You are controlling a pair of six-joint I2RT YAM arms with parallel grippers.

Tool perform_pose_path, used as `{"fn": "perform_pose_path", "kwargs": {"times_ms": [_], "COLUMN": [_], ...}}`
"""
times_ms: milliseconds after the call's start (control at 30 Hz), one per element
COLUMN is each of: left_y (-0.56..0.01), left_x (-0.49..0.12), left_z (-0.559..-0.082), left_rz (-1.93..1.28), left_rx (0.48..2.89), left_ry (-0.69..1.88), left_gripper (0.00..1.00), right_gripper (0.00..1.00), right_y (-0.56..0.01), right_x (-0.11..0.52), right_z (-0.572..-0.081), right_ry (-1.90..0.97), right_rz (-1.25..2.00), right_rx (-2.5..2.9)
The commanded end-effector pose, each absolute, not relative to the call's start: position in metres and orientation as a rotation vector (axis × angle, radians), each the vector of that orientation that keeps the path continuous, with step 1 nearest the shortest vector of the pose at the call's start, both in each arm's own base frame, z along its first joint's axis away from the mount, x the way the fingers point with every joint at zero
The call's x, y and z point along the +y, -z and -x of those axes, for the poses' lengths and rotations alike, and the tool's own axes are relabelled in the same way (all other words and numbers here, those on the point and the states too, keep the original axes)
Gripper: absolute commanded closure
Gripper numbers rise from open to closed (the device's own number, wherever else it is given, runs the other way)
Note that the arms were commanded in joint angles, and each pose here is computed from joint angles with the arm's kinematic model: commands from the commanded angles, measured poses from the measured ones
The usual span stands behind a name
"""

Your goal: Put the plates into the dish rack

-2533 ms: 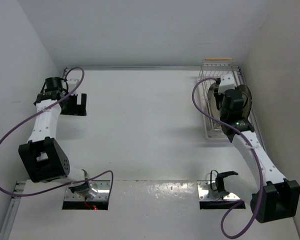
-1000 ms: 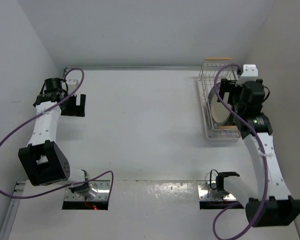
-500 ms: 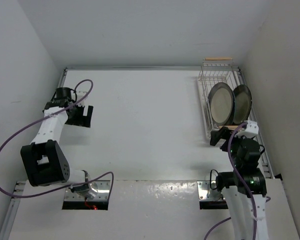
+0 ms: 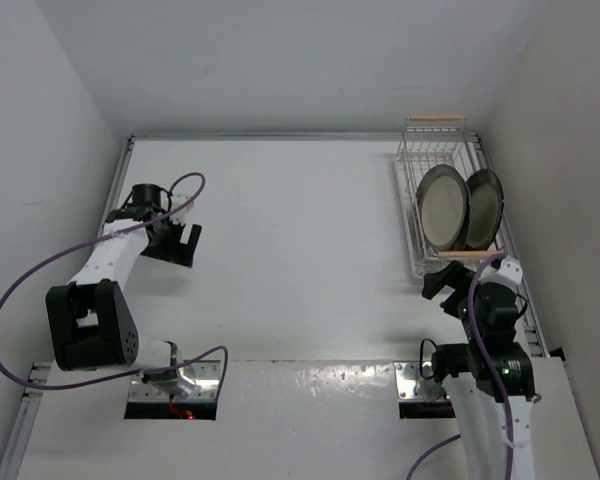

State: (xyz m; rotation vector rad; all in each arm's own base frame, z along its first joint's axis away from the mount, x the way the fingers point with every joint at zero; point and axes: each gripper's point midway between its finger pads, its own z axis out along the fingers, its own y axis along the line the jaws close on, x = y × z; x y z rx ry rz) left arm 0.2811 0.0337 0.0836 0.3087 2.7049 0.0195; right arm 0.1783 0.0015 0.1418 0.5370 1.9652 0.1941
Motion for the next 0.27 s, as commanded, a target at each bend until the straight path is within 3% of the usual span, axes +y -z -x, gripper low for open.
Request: {"fn": "perform_pose_path", "kwargs": {"times_ms": [0, 233], "left_y": [-0.0953, -0.0978], "left_x": [0.0305, 0.0321], "left_z": [-0.2895, -0.2895], "left_rz": [-0.32, -0.317], "left_rx": [2.646, 2.639], "left_ry": [-0.028, -0.042], "left_gripper": [0.0, 0.0], "right_gripper": [0.01, 0.01], "right_y": [-0.1536, -0.146], "right_x": [-0.0046, -0.0049], "right_z": [-0.1792, -0.1809], "right_ry": [-0.189, -0.172], "right_rz": [-0.616, -0.617], "right_rx": [1.922, 1.968]}}
